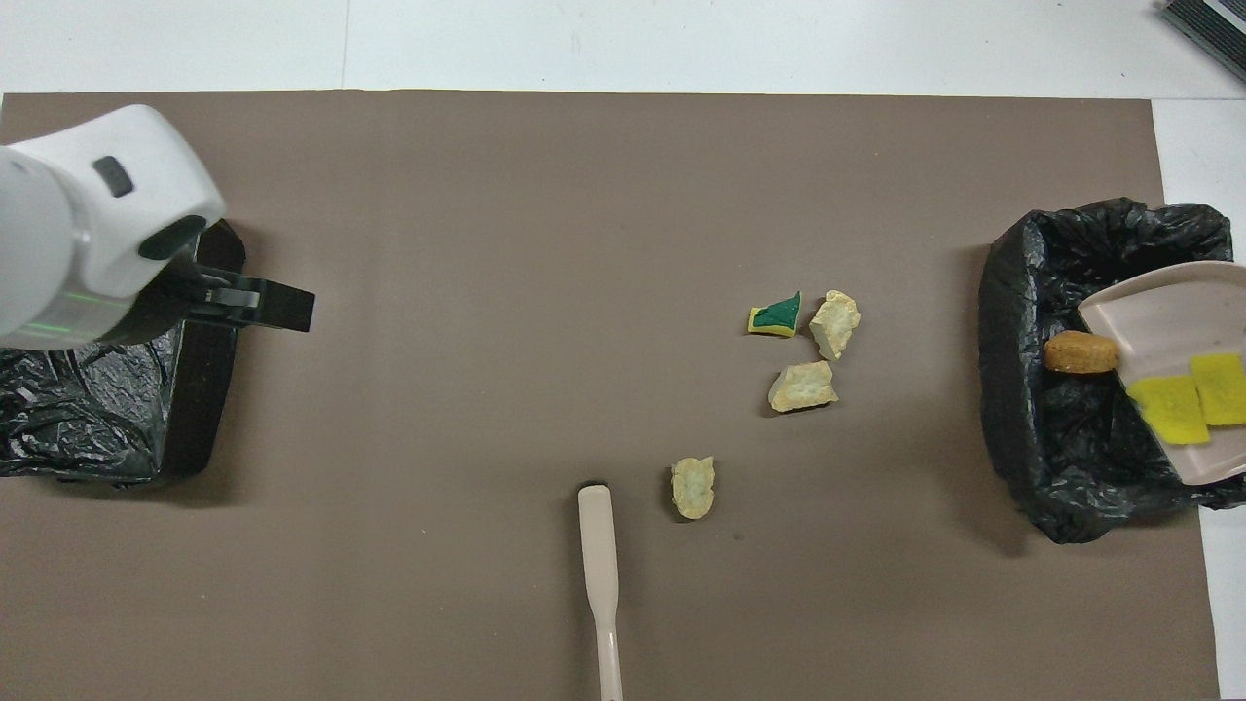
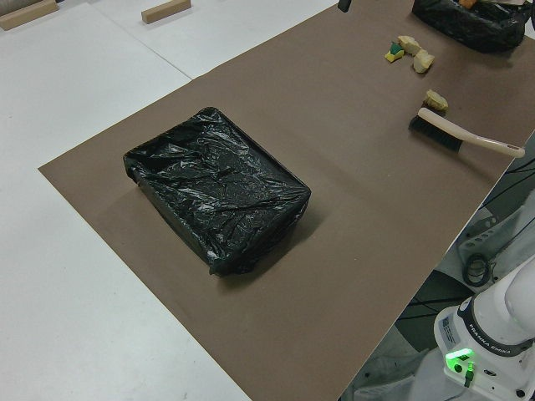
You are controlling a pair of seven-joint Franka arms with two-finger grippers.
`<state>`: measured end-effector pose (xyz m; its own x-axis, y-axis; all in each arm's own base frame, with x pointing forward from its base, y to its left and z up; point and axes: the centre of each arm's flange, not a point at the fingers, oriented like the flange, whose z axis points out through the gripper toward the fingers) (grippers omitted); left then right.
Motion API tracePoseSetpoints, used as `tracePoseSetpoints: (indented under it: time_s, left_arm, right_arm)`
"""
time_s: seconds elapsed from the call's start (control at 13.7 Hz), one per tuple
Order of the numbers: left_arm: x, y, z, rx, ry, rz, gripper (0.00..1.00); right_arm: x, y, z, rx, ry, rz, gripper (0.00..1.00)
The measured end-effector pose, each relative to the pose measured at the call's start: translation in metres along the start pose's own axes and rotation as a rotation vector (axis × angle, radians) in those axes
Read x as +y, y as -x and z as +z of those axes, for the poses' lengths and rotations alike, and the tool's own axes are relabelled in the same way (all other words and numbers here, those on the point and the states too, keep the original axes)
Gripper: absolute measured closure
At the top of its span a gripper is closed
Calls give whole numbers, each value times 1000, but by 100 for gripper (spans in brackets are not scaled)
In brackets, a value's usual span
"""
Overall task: Sweep and dump trash in bin
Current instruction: 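Tip the dustpan over the bin with the right gripper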
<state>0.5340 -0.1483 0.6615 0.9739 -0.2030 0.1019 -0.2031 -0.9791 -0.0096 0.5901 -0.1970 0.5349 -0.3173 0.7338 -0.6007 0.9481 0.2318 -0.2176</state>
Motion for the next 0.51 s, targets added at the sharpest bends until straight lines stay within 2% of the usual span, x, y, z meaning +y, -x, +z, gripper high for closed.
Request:
tracePoseSetpoints:
  time_s: [0.07,0.29,0.51]
  left_arm:
    - [-18,1,-10,1,-8,-12,0]
    - [-60,6,-22,-15,-16,-17,0]
    - [-71,8,-22,-25,-17,-24,0]
  right_arm:
    - [-3,0,0,-11,-7,-4,68]
    - [-14,14,0,-102,-42,-19,68]
    - [-29,25,-12,-158,-50,9,68]
